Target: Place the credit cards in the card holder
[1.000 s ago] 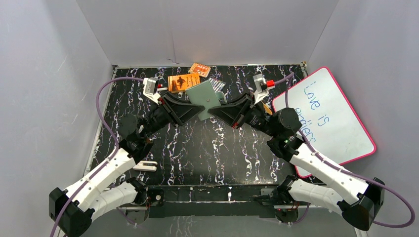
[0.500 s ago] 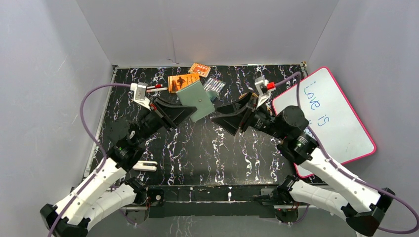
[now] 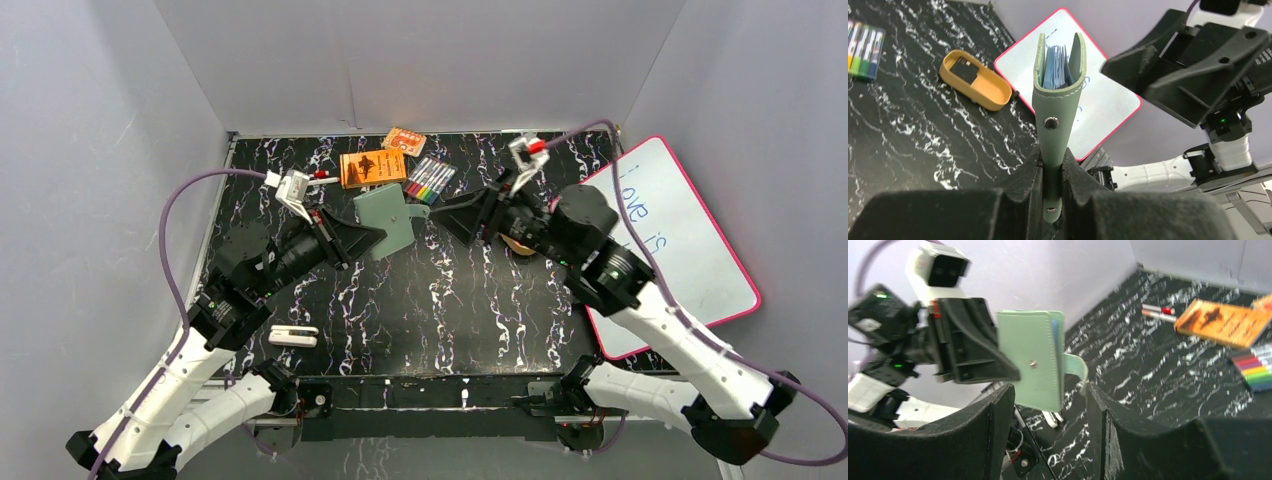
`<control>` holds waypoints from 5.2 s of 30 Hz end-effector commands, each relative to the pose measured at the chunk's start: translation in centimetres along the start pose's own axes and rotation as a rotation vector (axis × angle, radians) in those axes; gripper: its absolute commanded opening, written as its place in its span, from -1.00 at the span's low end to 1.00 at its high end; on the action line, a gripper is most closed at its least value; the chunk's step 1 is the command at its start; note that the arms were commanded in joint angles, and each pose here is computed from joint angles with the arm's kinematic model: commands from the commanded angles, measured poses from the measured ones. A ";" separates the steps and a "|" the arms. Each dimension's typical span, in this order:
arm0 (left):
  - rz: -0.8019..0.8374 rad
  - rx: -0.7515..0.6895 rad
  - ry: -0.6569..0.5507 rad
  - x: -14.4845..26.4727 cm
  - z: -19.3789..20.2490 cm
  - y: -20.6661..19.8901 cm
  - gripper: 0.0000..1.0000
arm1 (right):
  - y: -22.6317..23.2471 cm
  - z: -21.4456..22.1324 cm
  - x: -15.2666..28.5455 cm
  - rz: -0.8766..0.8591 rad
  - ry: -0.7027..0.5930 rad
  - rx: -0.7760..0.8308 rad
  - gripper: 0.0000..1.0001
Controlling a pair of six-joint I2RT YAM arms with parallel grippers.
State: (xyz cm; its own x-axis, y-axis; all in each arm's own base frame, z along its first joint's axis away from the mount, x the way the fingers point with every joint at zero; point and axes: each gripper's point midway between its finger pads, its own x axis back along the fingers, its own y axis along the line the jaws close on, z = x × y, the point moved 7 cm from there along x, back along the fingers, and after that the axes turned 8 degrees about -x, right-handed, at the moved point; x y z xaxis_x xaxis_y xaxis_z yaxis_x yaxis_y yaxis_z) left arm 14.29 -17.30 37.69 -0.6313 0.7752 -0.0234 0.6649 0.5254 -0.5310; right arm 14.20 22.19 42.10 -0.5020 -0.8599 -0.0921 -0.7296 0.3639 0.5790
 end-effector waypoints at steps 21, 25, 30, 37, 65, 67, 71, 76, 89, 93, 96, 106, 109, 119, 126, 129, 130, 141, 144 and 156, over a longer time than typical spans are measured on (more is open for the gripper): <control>-0.021 -0.031 0.029 1.9 0.3 -0.2 -1.00 | -1.8 1.8 -3.9 0.052 0.102 -0.068 -0.23; -0.018 -0.031 0.025 2.0 0.3 -0.2 -1.00 | -1.8 2.1 -4.0 0.043 0.115 -0.070 -0.27; -0.016 -0.029 0.024 2.0 0.4 -0.1 -1.00 | -1.8 2.2 -3.8 0.034 0.119 -0.068 -0.41; -0.009 -0.035 0.016 2.0 0.3 -0.3 -1.00 | -1.8 2.3 -3.9 0.026 0.125 -0.067 -0.58; -0.059 -0.096 0.040 -0.1 0.3 1.0 -1.00 | -0.5 1.0 -3.6 -0.025 0.141 0.025 -1.00; -0.069 -0.106 0.041 -0.5 0.2 1.2 -1.00 | -0.6 1.0 -3.7 -0.016 0.147 0.025 -1.00; -0.107 -0.110 0.052 -1.5 0.1 1.9 -1.00 | -0.8 1.1 -3.9 -0.010 0.147 0.026 -1.00; -0.119 -0.123 0.049 -2.2 -0.1 2.1 -1.00 | -1.1 1.4 -4.1 -0.004 0.155 0.033 -1.00; -0.129 -0.124 0.071 -2.8 0.6 2.8 -1.00 | -1.7 2.1 -4.0 -0.001 0.177 0.060 -1.00; -0.140 -0.130 0.076 -2.6 0.8 2.9 -1.00 | -1.7 2.3 -3.9 -0.013 0.185 0.070 -1.00; -0.150 -0.136 0.080 -2.4 0.9 3.1 -1.00 | -1.5 2.5 -3.7 -0.037 0.189 0.075 -1.00; -0.158 -0.143 0.080 -2.2 1.1 3.2 -1.00 | -1.5 2.8 -3.9 -0.064 0.192 0.065 -1.00; -0.144 -0.142 0.083 -2.3 1.1 3.1 -1.00 | -1.6 2.9 -4.2 -0.057 0.184 0.055 -1.00; -0.100 -0.143 0.089 -2.4 0.9 2.5 -1.00 | -2.3 3.3 -5.3 -0.042 0.187 0.036 -1.00; -0.086 -0.140 0.106 -2.5 1.0 2.3 -1.00 | -2.7 3.6 -6.0 -0.033 0.195 0.035 -1.00; -0.081 -0.144 0.104 -2.5 0.8 2.2 -1.00 | -2.8 3.8 -6.1 -0.029 0.199 0.033 -1.00; -0.080 -0.145 0.105 -2.5 0.9 2.2 -1.00 | -3.0 3.8 -6.2 -0.023 0.198 0.032 -1.00; -0.072 -0.158 0.116 -2.4 0.8 2.1 -1.00 | -3.5 4.1 -6.9 0.004 0.208 0.028 -1.00; -0.075 -0.161 0.118 -2.3 0.8 2.1 -1.00 | -3.8 4.2 -7.0 0.026 0.213 0.029 -1.00; -0.127 -0.178 0.132 -2.3 0.7 2.6 -1.00 | -4.5 4.6 -7.4 0.056 0.220 0.022 -1.00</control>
State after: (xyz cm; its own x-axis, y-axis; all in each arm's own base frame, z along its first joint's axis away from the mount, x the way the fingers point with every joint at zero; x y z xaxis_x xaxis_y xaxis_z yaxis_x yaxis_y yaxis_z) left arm 17.46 -18.11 33.26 -0.6574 0.7185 0.2271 0.6169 0.6862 -0.3854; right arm 18.71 28.33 34.57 -0.4096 -0.8934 0.1847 -0.6970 0.4371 0.5684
